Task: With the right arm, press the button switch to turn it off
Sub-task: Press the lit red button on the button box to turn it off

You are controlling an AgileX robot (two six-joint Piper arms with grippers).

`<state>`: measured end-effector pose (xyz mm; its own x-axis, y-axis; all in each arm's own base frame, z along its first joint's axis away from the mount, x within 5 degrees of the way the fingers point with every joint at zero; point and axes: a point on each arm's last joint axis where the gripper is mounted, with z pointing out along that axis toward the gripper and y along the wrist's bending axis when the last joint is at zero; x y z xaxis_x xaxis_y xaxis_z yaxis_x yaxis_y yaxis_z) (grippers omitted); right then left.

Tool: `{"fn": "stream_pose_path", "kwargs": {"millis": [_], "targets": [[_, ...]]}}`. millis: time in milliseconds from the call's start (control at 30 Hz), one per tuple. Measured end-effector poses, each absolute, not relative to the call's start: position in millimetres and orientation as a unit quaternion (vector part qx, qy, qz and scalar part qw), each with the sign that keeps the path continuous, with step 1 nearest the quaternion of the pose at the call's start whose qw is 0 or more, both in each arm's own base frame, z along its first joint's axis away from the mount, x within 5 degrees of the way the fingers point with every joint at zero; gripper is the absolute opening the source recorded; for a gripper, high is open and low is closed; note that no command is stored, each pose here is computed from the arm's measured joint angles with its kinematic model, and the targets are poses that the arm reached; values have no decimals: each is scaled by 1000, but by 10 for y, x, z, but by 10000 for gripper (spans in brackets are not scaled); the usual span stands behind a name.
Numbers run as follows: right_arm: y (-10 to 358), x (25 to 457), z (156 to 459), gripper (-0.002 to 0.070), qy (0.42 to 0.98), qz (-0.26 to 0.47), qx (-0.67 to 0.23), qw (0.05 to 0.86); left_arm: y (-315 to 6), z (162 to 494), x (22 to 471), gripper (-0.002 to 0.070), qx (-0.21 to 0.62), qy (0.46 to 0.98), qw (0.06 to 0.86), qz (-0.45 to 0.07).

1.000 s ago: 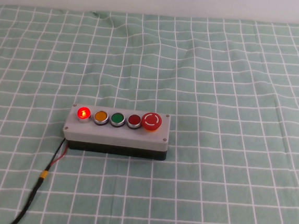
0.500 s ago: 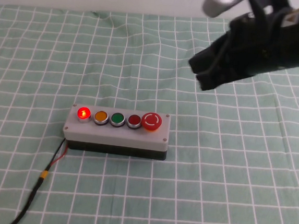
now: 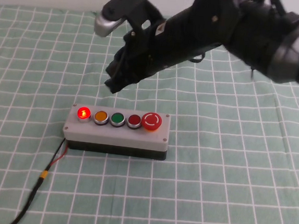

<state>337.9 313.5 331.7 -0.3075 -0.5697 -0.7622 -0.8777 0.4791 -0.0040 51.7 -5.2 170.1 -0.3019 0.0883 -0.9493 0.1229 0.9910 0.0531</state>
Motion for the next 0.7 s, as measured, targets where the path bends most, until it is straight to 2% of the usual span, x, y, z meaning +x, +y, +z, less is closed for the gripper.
{"fn": "stream_pose_path", "kwargs": {"millis": [133, 367, 700], "targets": [[3415, 3422, 3063, -12, 776, 217, -482, 345, -52, 1701, 517, -3, 65, 807, 587, -15], [3752, 3411, 2818, -12, 766, 224, -501, 335, -52, 1701, 517, -3, 65, 807, 587, -15], [3900, 3534, 2369, -12, 774, 207, -505, 322, -52, 1701, 517, -3, 65, 807, 587, -15]]}}
